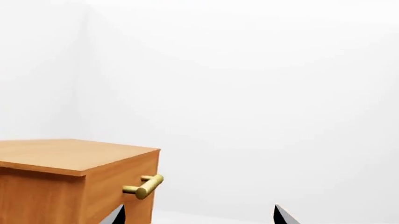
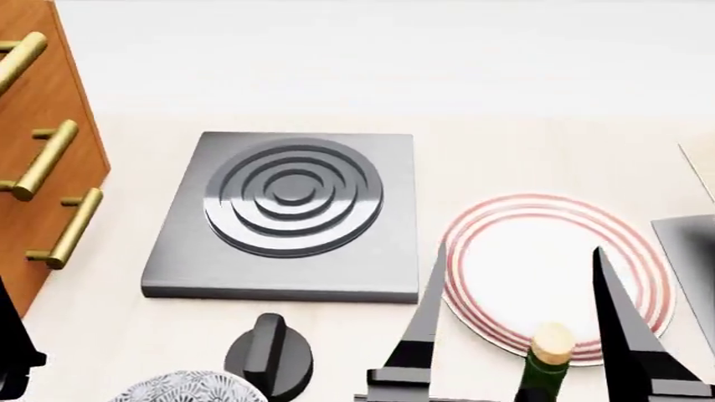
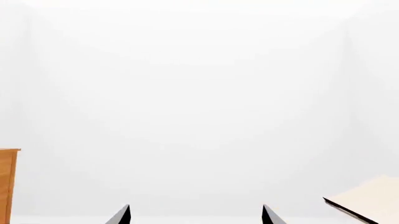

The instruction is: Put the bowl on the top of the cabinet.

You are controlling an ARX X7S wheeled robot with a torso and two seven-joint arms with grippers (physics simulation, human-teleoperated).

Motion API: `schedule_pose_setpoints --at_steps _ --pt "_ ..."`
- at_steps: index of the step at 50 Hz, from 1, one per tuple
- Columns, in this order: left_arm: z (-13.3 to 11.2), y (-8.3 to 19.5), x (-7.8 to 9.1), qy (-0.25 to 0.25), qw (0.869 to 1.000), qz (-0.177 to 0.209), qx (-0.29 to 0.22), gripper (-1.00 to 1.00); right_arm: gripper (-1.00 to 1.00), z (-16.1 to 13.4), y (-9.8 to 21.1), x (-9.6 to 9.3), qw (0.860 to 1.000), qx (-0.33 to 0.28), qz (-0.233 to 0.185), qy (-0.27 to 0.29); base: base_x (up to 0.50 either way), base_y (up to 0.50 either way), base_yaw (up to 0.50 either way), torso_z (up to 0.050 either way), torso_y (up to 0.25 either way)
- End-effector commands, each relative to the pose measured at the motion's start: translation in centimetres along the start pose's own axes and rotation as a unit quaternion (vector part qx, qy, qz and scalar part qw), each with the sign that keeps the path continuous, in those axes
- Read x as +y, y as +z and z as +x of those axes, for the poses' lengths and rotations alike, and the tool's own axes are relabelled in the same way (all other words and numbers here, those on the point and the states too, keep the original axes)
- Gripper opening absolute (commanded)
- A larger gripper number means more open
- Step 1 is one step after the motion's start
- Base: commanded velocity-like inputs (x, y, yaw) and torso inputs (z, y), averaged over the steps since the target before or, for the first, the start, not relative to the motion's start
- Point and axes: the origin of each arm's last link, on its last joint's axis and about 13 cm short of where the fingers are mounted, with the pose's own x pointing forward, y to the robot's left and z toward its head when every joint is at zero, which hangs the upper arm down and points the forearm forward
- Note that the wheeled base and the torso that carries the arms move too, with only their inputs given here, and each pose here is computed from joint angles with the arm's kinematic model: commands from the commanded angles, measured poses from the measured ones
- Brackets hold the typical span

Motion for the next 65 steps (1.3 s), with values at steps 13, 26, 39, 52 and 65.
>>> schedule_pose_setpoints --at_steps 13,26,39,52,65 --pt "0.01 0.19 0.1 -0.003 1.0 -0.008 -0.013 1.0 1.0 0.11 0.13 -0.36 1.0 -0.013 0.014 -0.008 0.0 0.31 0.0 0.005 0.0" --pt "0.07 0.27 0.16 -0.002 1.0 -0.009 -0.006 1.0 1.0 0.13 0.15 -0.29 1.0 -0.014 0.016 -0.007 0.0 0.0 0.0 0.049 0.0" --pt "0.04 0.41 0.19 -0.002 1.0 -0.01 -0.007 1.0 1.0 0.1 0.3 -0.28 1.0 -0.016 0.016 -0.005 0.0 0.0 0.0 0.05 0.0" --pt "0.02 0.5 0.2 -0.006 1.0 -0.012 -0.006 1.0 1.0 0.11 0.32 -0.3 1.0 -0.016 0.017 -0.006 0.0 0.0 0.0 0.05 0.0" --pt "-0.1 0.41 0.1 -0.01 1.0 0.011 -0.018 1.0 1.0 0.09 0.35 -0.31 1.0 -0.016 0.017 -0.006 0.0 0.0 0.0 0.047 -0.075"
